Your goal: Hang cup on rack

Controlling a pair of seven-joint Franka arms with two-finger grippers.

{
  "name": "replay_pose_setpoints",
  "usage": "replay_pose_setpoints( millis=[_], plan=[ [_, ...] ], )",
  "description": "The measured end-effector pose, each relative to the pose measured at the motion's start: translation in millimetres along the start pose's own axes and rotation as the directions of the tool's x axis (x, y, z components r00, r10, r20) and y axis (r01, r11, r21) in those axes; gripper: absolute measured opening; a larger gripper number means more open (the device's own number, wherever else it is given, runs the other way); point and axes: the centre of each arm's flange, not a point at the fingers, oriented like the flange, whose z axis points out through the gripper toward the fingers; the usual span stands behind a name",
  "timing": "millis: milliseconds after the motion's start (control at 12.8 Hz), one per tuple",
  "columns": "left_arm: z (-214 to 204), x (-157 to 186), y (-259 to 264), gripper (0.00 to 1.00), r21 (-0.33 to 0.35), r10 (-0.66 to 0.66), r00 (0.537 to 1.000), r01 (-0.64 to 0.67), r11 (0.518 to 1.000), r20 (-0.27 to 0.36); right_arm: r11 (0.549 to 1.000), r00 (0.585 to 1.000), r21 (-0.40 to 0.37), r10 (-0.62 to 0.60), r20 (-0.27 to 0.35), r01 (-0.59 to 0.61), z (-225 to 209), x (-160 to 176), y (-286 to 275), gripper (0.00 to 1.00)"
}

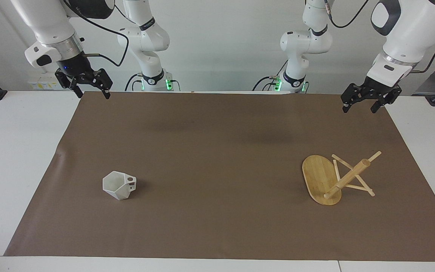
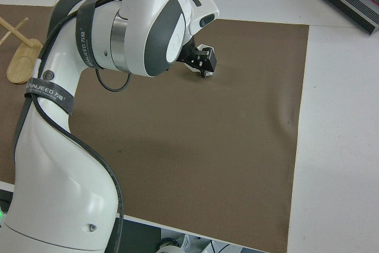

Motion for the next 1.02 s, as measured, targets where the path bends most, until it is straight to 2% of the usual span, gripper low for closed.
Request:
replay_pose_setpoints(
  millis=[1016],
  plan=[
    [0.1, -0.1, 0.0, 1.00, 0.000, 0.000, 1.000, 0.000, 1.000, 0.001, 1.000, 1.000, 0.001, 0.005, 0.000, -0.005, -0.1, 0.0, 2.6, 1.00]
  ],
)
